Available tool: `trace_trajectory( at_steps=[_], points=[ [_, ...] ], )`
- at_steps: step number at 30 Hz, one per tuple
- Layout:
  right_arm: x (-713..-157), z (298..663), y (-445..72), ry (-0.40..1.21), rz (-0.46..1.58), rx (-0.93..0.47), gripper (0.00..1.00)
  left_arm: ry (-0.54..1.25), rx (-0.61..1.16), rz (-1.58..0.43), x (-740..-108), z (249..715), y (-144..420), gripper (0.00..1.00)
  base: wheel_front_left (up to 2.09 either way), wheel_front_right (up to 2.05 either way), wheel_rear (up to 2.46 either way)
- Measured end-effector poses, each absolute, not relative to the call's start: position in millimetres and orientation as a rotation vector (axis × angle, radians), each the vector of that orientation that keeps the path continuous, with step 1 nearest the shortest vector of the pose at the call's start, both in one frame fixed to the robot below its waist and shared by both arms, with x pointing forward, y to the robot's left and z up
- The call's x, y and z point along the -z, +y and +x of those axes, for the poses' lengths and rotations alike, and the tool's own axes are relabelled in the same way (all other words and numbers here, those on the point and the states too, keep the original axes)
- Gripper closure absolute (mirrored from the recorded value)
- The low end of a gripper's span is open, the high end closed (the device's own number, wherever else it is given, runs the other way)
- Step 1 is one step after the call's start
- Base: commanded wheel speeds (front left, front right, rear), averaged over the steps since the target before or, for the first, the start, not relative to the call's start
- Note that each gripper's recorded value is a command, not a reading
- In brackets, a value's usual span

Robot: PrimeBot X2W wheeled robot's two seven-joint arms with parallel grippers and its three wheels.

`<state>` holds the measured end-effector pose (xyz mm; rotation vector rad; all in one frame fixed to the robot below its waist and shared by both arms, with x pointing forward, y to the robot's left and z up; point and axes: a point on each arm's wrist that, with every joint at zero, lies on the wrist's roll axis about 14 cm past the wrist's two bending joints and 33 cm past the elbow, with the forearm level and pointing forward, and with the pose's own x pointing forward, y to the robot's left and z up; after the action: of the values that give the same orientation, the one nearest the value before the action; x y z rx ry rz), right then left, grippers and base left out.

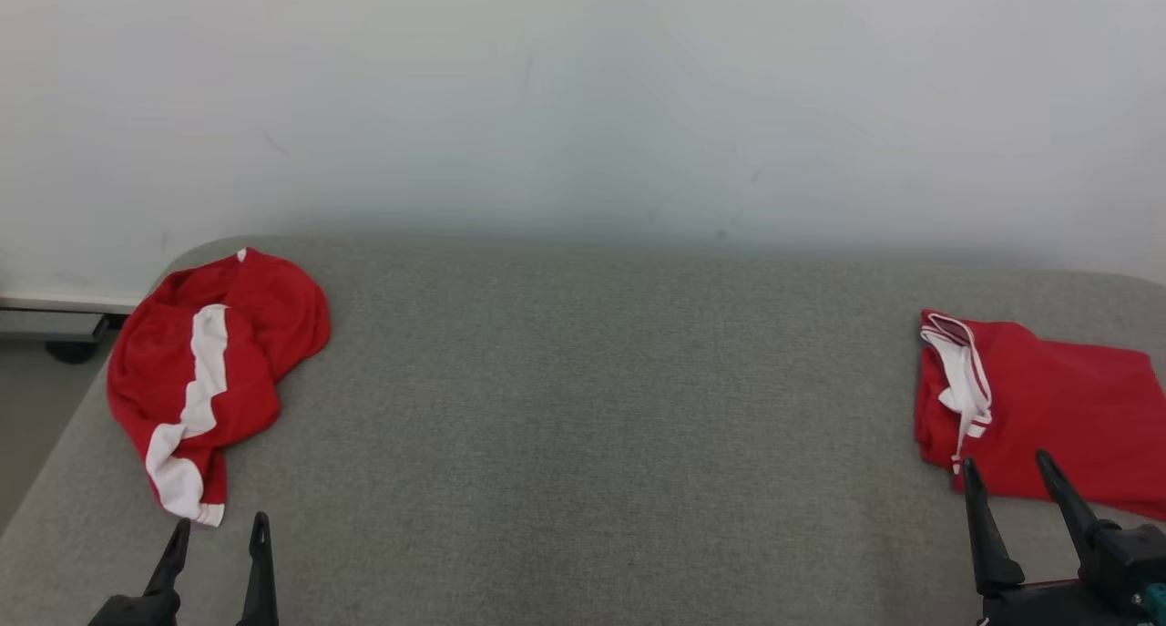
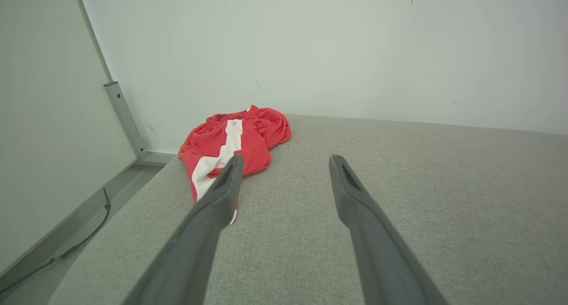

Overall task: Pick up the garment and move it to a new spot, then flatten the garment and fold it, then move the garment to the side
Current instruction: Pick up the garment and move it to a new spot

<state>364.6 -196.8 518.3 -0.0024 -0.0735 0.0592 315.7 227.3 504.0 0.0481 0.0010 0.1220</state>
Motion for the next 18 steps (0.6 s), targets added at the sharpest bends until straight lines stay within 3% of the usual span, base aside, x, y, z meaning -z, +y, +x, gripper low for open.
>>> trace_trajectory(
  at_steps=[18],
  points=[
    [-512.5,396.7,-97.4,-0.043,-0.024,-0.333,0.00,0.096,-0.388,0.090,-493.3,245.6,303.5,0.00,0.00,0.00,0.00]
  ],
)
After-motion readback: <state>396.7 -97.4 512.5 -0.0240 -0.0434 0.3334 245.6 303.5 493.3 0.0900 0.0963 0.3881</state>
